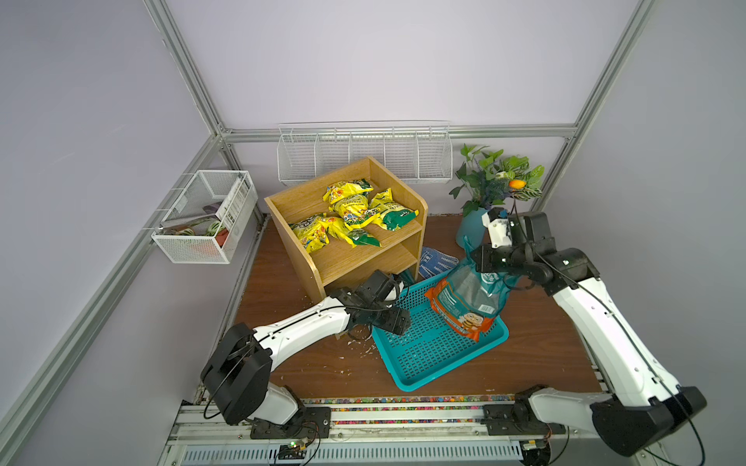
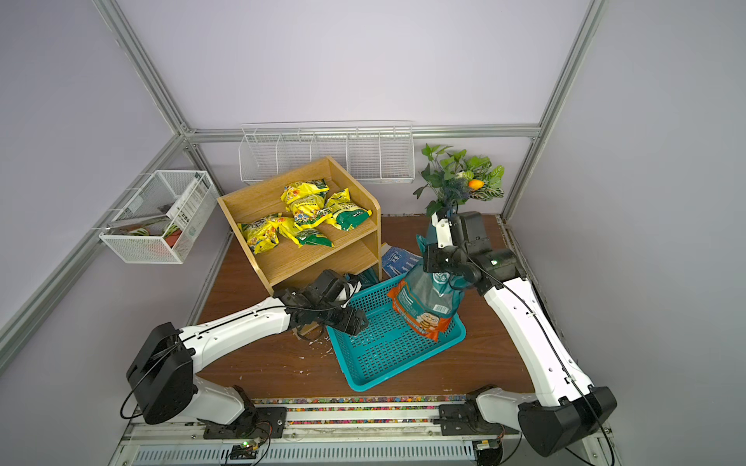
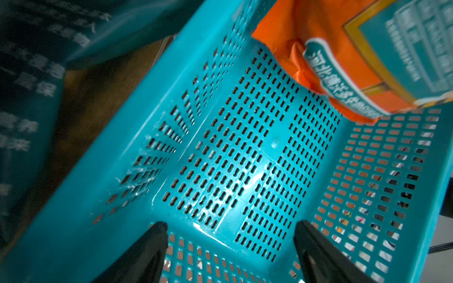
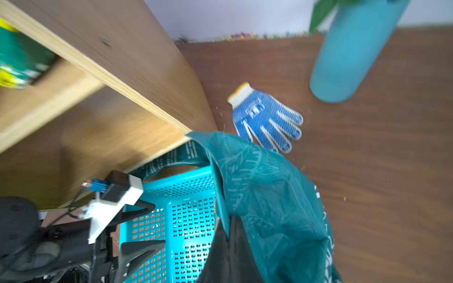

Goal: Take down the fertilizer bag from the shelf
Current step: Place the fertilizer bag in the storage box, then move the storage box to the center of the board.

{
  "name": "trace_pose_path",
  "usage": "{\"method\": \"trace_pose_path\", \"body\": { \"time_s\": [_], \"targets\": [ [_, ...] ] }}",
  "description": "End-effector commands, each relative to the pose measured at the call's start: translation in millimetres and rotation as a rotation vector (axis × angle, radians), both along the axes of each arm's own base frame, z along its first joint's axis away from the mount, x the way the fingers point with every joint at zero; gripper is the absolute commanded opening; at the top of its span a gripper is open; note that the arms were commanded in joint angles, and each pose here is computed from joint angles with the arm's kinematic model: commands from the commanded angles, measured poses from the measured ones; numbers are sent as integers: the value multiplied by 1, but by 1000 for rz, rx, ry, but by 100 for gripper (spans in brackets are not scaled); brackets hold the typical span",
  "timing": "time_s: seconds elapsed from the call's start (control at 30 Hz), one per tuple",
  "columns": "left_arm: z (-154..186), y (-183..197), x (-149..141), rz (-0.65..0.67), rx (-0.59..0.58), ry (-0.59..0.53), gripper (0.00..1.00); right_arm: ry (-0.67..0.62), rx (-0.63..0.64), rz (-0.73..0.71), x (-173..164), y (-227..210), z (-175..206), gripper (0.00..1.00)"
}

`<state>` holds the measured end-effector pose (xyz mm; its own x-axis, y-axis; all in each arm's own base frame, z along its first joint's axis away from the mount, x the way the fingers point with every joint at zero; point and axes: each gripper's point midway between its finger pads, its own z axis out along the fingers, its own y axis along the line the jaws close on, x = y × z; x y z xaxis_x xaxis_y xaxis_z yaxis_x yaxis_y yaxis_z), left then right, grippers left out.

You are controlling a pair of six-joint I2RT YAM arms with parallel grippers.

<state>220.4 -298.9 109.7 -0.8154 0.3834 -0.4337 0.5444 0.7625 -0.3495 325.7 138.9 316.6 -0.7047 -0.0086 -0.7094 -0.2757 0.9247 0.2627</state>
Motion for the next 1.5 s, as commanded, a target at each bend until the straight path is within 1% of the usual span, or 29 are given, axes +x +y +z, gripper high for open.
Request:
{"method": "trace_pose_path", "body": {
  "time_s": [0.0,0.1,0.3,0.43,0.47,0.5,0.57,0.67,0.7,0.77,0.93,1.03,1.1,1.2,1.37,1.47],
  "targets": [
    [-6,7,-2,15,26,5,86,-133,-30,11,9,-3,36,0],
    [-5,7,-2,19,24,3,86,-115,-48,-19,9,-9,22,0],
    [-3,7,-1,19,25,1,86,-42,-31,-76,5,-13,-25,0],
    [1,7,0,18,30,-6,86,-32,-38,-98,6,-16,-35,0],
    [1,7,1,17,31,-8,86,-34,-44,-106,7,-17,-35,2],
    [3,7,1,18,32,-11,86,-41,-44,-109,8,-17,-34,9],
    [6,7,2,19,29,-17,86,-57,-34,-108,9,-16,-29,29],
    [16,4,4,18,10,-29,87,-97,10,-91,11,-10,-8,52],
    [22,2,4,17,-3,-35,87,-114,24,-86,11,-8,0,56],
    [37,-3,7,13,-38,-55,87,-157,41,-77,11,-5,21,60],
    [85,-15,9,-7,-130,-99,87,-227,9,0,2,17,63,59],
    [120,-20,5,-31,-209,-130,88,-225,-5,73,-9,43,67,60],
    [140,-19,0,-40,-252,-149,88,-194,18,109,-16,60,57,60],
    [160,-12,-9,-49,-283,-181,88,-143,27,156,-29,84,29,58],
    [183,16,-16,0,-275,-261,88,-20,39,257,-60,124,-31,57],
    [194,33,-18,36,-285,-333,88,52,47,325,-82,154,-64,60]
  ]
}}
